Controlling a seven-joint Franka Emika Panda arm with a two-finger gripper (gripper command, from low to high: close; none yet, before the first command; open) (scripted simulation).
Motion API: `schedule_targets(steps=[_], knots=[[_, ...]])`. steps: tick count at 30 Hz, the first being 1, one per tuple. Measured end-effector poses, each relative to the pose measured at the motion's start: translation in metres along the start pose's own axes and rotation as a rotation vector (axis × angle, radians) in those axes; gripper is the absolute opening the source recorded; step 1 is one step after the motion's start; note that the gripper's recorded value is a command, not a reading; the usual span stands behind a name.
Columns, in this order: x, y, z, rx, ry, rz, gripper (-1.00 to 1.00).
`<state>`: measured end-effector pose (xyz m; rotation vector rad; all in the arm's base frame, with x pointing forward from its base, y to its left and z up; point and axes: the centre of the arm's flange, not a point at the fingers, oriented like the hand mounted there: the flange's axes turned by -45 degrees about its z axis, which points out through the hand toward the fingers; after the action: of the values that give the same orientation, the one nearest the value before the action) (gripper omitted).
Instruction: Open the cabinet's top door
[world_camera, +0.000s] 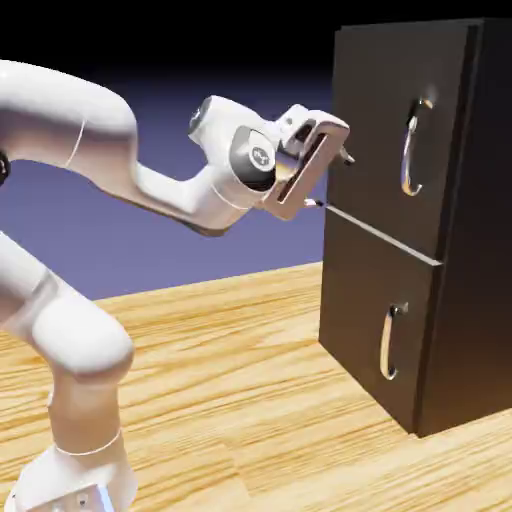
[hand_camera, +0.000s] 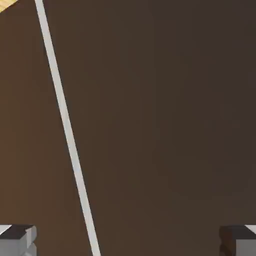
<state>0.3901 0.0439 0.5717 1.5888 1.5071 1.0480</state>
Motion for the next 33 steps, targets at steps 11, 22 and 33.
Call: schedule_targets(steps=[11, 22, 33], knots=[[-0.014, 0.019, -0.008, -0.151, -0.031, -0.560, 0.00], [-0.046, 0.031, -0.001, -0.284, -0.143, -1.100, 0.00], [-0.091, 0.037, 0.022, -0.373, -0.323, -1.626, 0.00]])
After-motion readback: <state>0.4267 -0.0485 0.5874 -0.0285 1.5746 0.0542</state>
